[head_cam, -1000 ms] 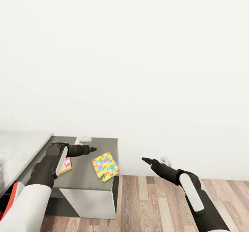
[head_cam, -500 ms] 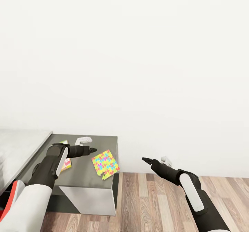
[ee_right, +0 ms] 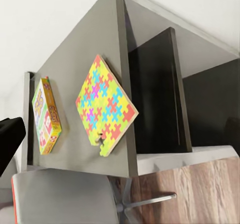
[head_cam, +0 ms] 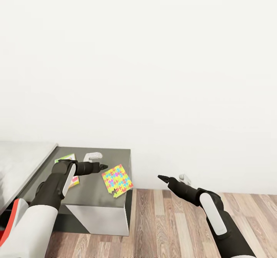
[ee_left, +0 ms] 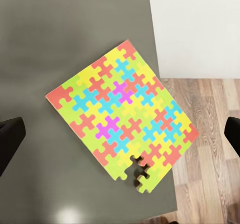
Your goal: Put all the toys in the child's room - the three board games (two on the bed and one on the table), the two jigsaw puzzles on the table, and the tennis ball on the table - inside the toy box on the table in the child's room.
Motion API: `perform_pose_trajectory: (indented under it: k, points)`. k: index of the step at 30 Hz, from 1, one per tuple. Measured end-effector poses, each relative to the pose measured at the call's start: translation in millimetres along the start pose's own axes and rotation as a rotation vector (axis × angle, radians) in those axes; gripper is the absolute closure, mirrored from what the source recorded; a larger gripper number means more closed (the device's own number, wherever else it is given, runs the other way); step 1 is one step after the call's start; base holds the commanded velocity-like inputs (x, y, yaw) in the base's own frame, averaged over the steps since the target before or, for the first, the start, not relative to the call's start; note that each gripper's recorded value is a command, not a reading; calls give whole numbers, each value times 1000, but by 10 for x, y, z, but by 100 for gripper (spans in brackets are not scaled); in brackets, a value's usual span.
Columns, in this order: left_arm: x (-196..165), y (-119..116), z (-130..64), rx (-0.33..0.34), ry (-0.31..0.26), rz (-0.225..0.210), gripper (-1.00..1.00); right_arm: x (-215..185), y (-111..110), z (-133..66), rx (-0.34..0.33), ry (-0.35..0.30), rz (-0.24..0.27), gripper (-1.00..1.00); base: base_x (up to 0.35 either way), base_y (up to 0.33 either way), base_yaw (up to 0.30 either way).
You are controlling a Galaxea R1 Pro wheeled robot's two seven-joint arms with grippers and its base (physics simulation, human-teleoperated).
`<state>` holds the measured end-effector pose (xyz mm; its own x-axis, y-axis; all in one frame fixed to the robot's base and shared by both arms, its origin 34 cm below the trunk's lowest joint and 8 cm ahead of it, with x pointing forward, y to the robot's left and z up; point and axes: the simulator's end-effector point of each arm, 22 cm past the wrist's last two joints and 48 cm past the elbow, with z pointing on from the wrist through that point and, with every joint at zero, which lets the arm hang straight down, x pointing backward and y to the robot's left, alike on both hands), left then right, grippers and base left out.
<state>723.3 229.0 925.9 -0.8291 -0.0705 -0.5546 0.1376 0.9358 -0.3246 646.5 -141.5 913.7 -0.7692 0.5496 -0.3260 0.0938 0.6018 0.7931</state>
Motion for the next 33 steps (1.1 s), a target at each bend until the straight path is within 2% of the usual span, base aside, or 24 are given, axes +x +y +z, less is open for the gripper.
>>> perform_pose_trajectory:
  k: [25,33]
  points:
    - [170,77,173,-3,38,-14,-100,90,-184,81,22,21,28,-100,0,0,0]
    - [226,91,227,-2,51,-19,-100,117,-241,104,29,26,35,-100,97,1,0]
